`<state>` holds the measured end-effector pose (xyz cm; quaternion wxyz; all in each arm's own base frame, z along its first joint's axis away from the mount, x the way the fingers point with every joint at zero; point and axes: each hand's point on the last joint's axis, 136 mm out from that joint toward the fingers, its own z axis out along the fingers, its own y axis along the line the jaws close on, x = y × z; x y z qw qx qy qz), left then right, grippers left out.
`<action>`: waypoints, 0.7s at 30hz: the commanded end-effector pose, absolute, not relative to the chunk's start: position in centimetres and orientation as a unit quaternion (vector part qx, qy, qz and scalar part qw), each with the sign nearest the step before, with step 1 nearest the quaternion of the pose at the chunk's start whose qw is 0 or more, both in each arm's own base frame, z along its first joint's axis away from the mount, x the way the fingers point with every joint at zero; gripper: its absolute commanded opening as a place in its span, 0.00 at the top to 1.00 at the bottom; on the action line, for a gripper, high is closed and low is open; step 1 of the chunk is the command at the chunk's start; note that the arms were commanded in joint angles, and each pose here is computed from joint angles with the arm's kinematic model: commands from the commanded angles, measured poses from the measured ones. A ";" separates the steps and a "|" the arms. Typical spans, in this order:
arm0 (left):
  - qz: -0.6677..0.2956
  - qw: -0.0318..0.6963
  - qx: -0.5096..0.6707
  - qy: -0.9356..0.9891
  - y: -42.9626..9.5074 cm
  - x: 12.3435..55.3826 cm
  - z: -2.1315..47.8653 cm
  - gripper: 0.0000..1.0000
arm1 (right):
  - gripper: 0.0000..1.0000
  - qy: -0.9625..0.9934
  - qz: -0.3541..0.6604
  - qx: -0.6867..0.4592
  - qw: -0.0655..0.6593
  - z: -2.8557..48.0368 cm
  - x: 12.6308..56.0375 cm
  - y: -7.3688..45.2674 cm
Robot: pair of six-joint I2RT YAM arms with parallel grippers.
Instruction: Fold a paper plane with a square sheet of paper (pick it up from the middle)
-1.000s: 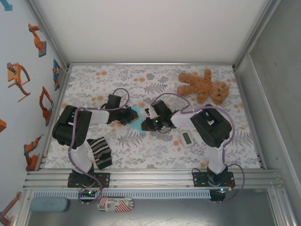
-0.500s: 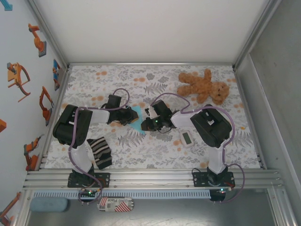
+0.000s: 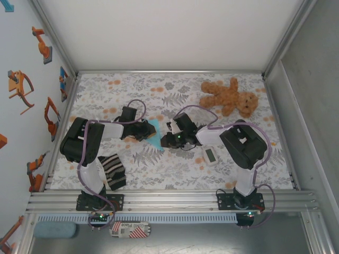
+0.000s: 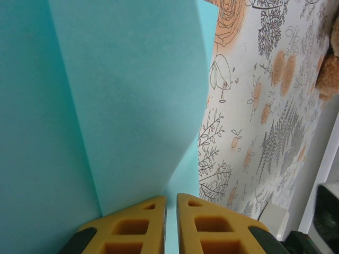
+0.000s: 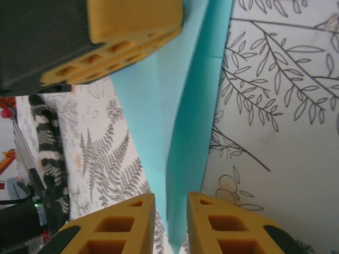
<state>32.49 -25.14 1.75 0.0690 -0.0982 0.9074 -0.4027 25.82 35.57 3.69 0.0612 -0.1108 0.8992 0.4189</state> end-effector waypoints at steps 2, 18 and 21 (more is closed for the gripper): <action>-0.401 0.061 -0.094 0.909 -25.1 32.5 1.5 0.87 | 0.78 0.895 0.429 -0.095 0.074 5.5 26.1 35.3; -0.401 0.058 -0.095 0.909 -25.1 32.5 1.3 0.87 | 0.81 0.899 0.426 -0.097 0.035 3.6 25.3 35.9; -0.401 0.060 -0.095 0.909 -25.1 32.5 1.5 0.87 | 0.82 0.899 0.425 -0.098 0.030 3.3 25.1 36.0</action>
